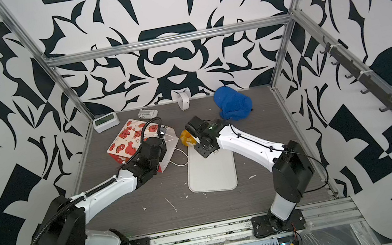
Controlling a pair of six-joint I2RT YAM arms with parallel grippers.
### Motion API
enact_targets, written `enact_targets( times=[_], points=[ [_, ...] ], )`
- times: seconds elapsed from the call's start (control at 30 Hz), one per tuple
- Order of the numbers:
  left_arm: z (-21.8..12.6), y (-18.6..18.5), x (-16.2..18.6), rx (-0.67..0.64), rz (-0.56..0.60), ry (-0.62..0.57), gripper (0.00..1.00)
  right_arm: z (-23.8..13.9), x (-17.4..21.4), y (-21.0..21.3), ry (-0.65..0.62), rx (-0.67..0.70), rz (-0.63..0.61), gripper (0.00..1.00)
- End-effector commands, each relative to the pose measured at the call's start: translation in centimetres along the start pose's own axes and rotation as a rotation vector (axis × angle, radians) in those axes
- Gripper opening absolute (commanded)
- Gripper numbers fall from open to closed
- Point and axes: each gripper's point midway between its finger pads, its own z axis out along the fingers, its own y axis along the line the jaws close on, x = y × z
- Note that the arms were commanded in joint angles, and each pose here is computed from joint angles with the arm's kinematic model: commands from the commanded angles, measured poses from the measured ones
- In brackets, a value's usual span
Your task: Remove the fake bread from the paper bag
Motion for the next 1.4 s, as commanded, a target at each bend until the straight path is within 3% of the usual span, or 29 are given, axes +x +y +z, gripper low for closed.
enact_targets(
  times=[0.0, 1.37],
  points=[
    [0.0, 0.4, 0.1, -0.006, -0.033, -0.013, 0.12, -1.6, -1.3, 0.4, -0.083, -0.053, 0.045, 0.55],
    [0.4, -0.1, 0.4, 0.004, -0.032, 0.005, 0.12, 2.0, -3.1, 0.8, -0.112, -0.214, 0.130, 0.57]
  ],
)
